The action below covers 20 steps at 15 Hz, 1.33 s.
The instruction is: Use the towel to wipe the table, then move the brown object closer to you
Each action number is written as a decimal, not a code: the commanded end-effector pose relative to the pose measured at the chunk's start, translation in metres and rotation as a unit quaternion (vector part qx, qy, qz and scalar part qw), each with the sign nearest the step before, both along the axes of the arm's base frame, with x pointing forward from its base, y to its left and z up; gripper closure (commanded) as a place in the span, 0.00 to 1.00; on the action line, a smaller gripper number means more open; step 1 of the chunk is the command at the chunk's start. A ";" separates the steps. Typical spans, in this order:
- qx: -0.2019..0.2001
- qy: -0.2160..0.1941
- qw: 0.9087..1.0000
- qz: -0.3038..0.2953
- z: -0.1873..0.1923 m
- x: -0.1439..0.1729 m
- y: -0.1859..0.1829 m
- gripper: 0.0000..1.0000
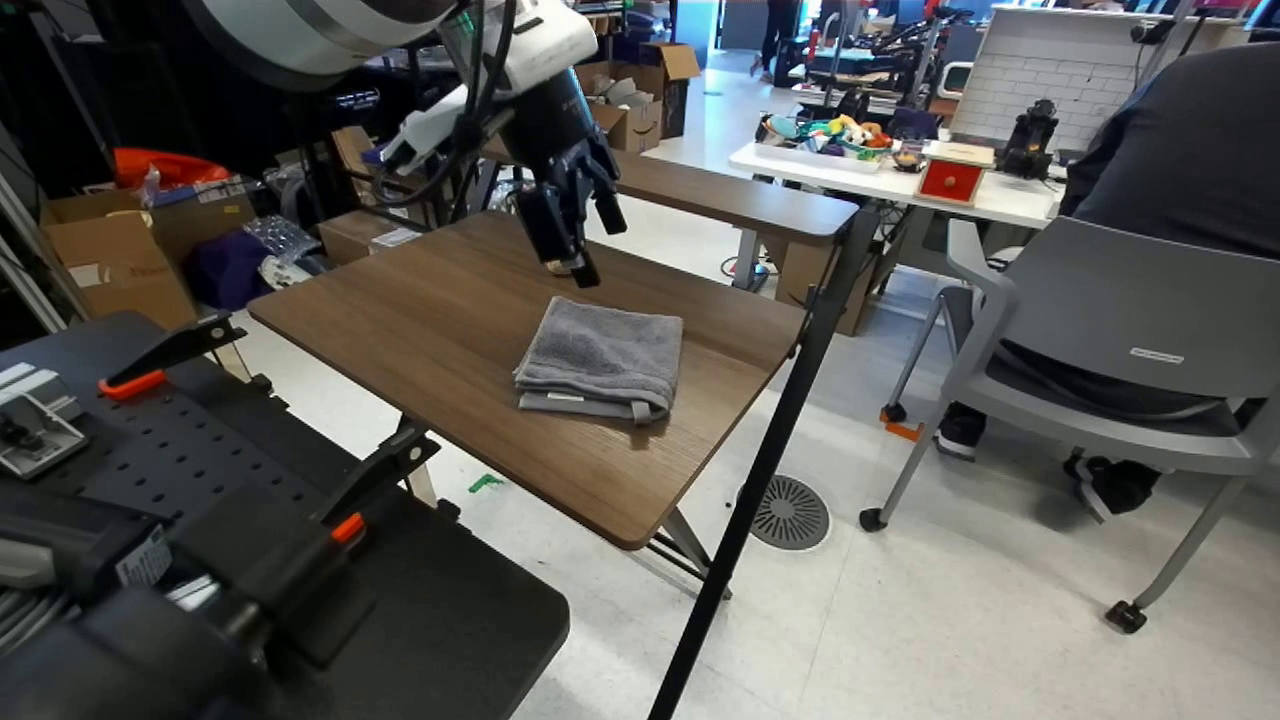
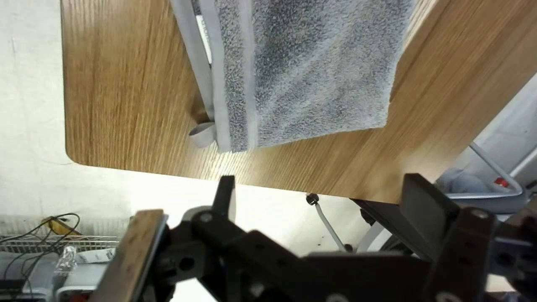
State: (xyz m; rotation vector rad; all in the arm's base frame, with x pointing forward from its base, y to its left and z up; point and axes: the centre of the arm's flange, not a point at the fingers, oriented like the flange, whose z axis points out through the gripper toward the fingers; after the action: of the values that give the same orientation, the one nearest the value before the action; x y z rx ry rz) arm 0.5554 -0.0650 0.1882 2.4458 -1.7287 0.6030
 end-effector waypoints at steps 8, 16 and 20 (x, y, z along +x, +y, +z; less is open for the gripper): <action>-0.030 0.000 0.980 0.197 -0.027 -0.054 0.044 0.00; -0.104 0.034 0.952 0.285 -0.071 -0.086 0.040 0.00; -0.113 0.035 0.949 0.291 -0.074 -0.085 0.040 0.00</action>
State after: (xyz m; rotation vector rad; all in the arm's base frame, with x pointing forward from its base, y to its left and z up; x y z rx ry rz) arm 0.4699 -0.0250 0.1143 2.7465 -0.8318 0.7000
